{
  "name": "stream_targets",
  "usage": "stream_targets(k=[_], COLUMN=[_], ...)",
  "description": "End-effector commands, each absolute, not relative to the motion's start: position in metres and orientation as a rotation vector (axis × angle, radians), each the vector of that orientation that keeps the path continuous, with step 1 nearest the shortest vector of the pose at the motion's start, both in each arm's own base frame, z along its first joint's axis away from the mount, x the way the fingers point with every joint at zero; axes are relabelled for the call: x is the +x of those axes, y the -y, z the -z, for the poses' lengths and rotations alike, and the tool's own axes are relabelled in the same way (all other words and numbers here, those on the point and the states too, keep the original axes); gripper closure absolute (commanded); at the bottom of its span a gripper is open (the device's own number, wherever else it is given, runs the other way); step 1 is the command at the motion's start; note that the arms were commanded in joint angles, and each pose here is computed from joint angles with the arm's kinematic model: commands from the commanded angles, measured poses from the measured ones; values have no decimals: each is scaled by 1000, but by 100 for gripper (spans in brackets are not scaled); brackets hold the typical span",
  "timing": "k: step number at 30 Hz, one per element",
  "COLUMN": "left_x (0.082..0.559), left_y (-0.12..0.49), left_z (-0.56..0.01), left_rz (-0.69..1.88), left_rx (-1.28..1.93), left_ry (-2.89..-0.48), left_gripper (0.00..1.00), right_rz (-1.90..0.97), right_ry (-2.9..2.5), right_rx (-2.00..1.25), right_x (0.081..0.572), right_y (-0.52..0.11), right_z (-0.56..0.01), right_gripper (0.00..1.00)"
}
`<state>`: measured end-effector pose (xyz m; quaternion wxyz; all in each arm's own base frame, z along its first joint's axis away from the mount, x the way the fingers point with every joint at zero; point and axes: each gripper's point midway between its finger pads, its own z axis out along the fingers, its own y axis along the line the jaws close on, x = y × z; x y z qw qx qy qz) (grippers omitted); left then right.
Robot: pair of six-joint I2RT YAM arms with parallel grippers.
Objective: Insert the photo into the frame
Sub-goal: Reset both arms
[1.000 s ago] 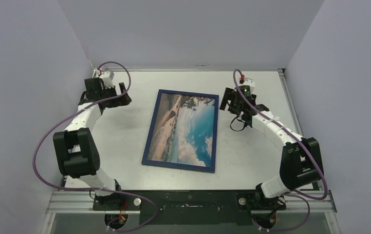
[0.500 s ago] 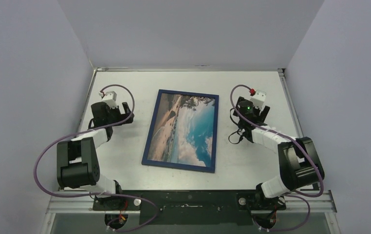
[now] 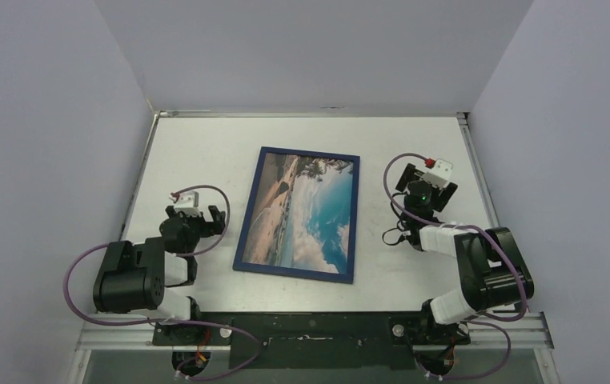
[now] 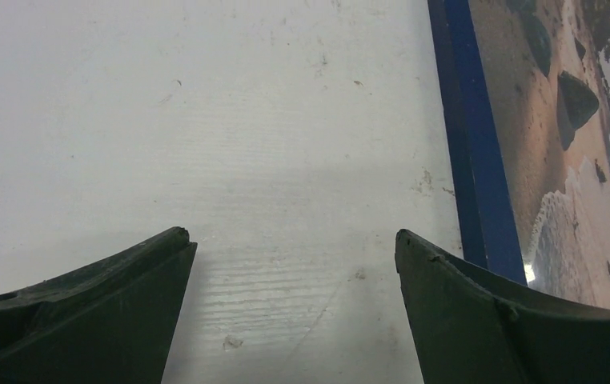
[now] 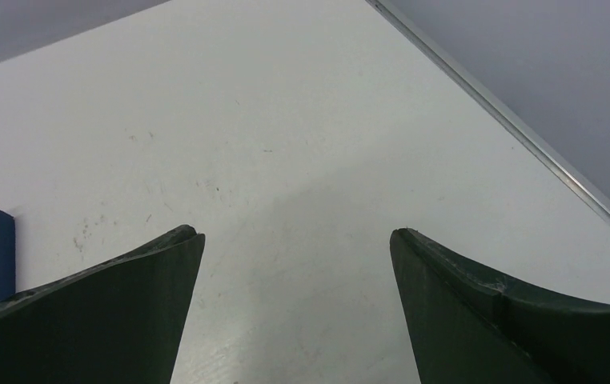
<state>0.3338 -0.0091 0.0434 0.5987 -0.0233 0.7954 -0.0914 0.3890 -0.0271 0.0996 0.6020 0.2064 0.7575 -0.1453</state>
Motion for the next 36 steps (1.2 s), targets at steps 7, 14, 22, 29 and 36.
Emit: stream_targets(k=[7,14,22,29,36], left_x=[375,375,376,376,377], left_y=[0,-1,0,1,1], left_z=[-103,-102,-102,-101,-100], left_rz=[117,94,89,88,85], left_rx=[-43,-53,-50,-49,-50], left_ry=[-1646,-1657,-1659,-1662,-1667], left_gripper=[4,4,4,4,4], right_rz=[334,272,290,297,299], right_ry=[-1647,-1637,-1675,-1671,-1674], right_rx=[362,317,287,285,285], right_x=[367,360,370,367,367], right_y=[42,42,39,38,38], right_z=[-118,-88,-76,-77,-77], right_gripper=[10,10,10,10,10])
